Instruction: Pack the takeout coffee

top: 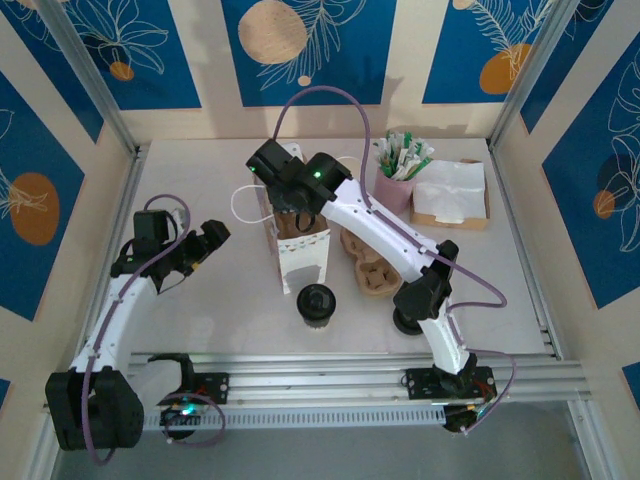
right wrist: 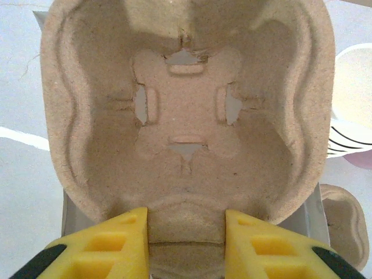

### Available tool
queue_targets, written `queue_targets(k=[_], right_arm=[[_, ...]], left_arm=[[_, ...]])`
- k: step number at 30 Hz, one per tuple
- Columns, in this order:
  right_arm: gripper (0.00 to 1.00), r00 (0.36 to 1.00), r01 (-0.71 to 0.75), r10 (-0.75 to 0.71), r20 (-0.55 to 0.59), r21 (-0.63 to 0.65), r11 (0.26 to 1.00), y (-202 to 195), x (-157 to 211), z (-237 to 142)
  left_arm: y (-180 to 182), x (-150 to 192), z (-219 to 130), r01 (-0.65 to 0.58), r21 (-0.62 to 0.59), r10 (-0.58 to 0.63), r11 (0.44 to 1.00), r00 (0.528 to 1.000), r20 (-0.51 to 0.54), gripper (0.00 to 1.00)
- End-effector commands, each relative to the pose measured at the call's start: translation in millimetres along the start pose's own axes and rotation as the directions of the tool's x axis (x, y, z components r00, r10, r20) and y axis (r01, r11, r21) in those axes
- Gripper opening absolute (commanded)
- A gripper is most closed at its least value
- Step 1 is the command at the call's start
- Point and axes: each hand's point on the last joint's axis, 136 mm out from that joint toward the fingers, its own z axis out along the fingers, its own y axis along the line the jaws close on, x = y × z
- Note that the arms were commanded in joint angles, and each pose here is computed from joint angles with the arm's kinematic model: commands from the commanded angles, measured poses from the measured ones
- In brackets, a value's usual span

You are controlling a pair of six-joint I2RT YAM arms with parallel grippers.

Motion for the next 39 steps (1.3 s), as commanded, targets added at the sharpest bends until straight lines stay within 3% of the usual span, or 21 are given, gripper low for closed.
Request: queue_targets(k=[1,39], right_arm=[[0.33,0.999,-0.027,0.027,-0.033,0.002,1.000,-1,6,2],[0.33,0.986,-0.164,0.166,0.011,-0.097,0.982,-6,-11,-17]], left_arm=[[-4,-1,-5,-0.037,0.004,0.037,0.999,0.999,0.011,0.97],[-5,0,-5,-0.045,0.002,0.045,0.999,0.999,0.012,0.98]])
